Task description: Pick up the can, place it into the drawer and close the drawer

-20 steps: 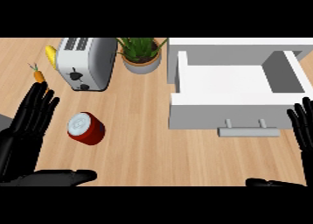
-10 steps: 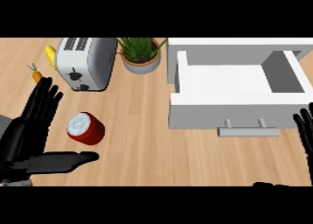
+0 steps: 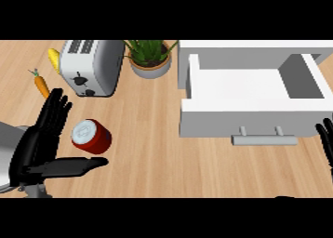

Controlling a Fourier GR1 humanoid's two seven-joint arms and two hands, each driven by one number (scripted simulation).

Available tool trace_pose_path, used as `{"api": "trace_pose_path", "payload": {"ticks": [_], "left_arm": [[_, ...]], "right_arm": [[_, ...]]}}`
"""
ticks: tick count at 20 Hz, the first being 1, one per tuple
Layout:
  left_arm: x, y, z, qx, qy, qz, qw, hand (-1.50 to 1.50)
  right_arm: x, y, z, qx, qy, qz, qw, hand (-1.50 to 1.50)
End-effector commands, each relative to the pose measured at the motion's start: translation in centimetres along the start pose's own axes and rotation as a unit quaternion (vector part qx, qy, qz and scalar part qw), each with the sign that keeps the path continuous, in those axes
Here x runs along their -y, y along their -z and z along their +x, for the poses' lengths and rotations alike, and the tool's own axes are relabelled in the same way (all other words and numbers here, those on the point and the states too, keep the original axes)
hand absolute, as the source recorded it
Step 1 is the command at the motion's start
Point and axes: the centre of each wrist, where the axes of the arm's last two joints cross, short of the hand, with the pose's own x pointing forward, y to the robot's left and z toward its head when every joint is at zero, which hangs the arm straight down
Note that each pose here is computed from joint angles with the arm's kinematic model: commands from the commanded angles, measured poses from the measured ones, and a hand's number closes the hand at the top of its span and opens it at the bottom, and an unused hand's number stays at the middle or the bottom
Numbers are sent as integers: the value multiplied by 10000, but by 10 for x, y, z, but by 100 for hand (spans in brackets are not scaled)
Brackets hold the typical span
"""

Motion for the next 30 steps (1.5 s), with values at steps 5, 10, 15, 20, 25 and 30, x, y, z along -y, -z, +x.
{"api": "trace_pose_path", "payload": {"ticks": [5,10,15,20,25,30], "left_arm": [[-4,8,-25,-153,147,275,9994,-150],[4,-4,-66,-219,38,263,9994,-150],[-26,2,-82,-204,199,281,9992,-150],[-20,-15,-102,-293,196,417,9985,-150],[-48,-4,-102,-362,197,323,9986,-150],[-48,-9,-119,-481,165,380,9980,-150]], "right_arm": [[3,8,6,94,4,-44,9999,-150],[3,-3,17,34,-43,82,10000,-150],[-6,7,2,-16,-91,39,9999,-150],[-9,-3,-11,28,-58,63,10000,-150],[4,4,-15,48,-40,81,9999,-150],[9,-13,19,77,56,13,10000,-150]]}}
